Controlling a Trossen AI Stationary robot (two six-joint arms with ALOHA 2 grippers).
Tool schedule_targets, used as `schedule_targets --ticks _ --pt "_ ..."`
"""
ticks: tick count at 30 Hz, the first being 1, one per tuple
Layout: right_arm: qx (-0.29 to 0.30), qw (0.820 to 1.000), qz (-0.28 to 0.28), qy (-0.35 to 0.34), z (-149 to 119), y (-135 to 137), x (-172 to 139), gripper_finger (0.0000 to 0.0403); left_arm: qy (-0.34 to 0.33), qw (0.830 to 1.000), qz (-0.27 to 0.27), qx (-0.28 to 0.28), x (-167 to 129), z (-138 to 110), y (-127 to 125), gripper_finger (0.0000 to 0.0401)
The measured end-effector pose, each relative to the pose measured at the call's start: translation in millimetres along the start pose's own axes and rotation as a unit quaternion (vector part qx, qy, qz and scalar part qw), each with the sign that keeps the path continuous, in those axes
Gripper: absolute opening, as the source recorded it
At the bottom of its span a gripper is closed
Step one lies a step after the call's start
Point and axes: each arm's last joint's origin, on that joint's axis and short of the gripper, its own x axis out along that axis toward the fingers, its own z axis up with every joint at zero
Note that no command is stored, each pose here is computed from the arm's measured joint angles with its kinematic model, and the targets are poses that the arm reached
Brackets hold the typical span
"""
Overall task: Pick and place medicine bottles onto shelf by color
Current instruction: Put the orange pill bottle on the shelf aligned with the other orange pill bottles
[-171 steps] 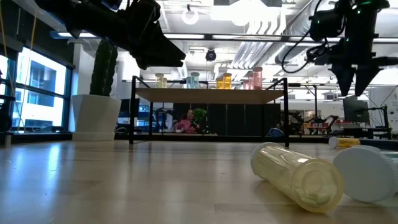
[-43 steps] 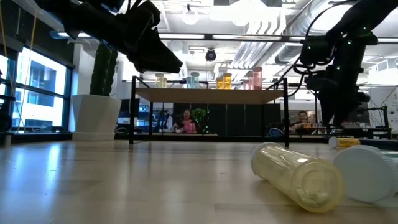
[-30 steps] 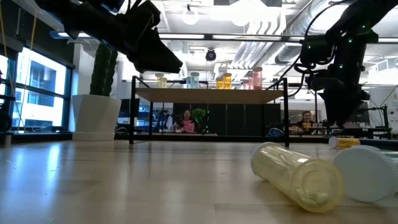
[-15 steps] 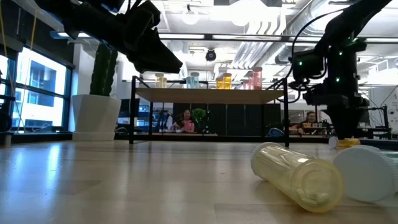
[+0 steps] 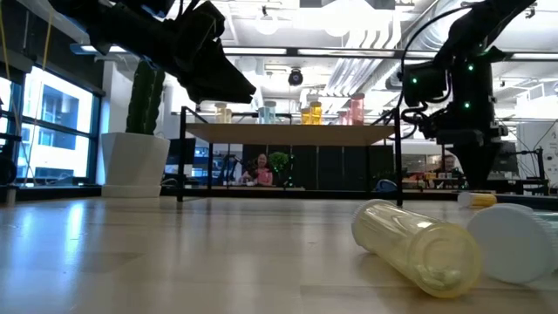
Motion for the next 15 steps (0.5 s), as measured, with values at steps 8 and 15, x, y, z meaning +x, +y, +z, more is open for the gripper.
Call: schedule_targets --ticks 8,15 --pt "0.021 1.0 -0.005 0.003 1.6 -7.2 1.7 0.0204 0.0 1.0 0.0 -0.001 0.0 0.0 -0.1 0.0204" --pt "0.046 0.999 -0.007 -0.008 3.3 -7.0 1.9 0.0204 0.0 1.0 0.0 -0.001 0.0 0.0 0.0 0.0204"
